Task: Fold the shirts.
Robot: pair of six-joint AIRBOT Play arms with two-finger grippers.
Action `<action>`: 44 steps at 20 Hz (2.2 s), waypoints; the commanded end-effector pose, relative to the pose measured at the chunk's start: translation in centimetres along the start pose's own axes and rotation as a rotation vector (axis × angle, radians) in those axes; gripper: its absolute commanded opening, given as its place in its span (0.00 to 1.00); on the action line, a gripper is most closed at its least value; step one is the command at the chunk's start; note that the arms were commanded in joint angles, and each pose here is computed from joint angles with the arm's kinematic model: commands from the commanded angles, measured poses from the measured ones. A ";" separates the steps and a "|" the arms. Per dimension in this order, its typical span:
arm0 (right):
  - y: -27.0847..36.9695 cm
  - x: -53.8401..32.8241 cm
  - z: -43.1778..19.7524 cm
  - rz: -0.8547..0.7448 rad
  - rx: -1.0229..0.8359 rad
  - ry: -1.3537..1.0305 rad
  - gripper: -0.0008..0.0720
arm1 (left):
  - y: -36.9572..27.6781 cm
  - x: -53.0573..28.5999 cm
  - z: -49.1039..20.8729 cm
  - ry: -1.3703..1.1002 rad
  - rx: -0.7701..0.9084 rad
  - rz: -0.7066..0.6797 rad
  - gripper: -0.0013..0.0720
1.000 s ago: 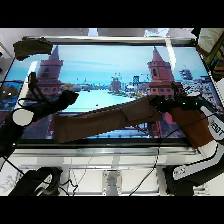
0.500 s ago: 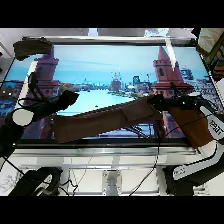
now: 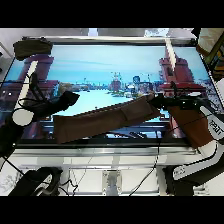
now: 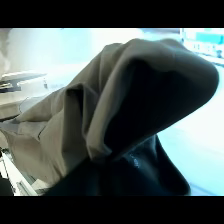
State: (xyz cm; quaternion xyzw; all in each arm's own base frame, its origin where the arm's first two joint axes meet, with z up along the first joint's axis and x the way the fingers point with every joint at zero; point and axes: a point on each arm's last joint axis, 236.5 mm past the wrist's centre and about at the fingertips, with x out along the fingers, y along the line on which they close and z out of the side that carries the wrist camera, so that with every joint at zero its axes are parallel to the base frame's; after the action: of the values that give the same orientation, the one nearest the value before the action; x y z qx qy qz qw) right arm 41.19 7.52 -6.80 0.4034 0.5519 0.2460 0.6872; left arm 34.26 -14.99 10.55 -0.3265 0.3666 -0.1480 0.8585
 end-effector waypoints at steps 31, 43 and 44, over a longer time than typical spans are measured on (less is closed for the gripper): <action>-1.7 -1.2 -0.2 -0.257 -0.138 0.030 0.05 | -0.1 2.5 -4.1 0.144 0.038 0.014 0.03; 2.1 -6.9 -1.4 -0.327 -0.206 0.000 0.05 | -3.3 20.0 -18.3 0.539 0.283 0.042 0.03; 2.2 -7.0 -1.4 -0.326 -0.209 -0.003 0.05 | -2.7 20.4 -18.7 0.569 0.322 0.063 0.02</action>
State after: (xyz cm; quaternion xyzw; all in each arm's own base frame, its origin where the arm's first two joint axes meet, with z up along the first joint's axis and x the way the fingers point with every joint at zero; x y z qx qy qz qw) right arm 38.73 3.65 -2.07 0.2392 0.5806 0.1849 0.7560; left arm 34.53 -33.79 -5.40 -0.1783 0.5465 -0.2472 0.7800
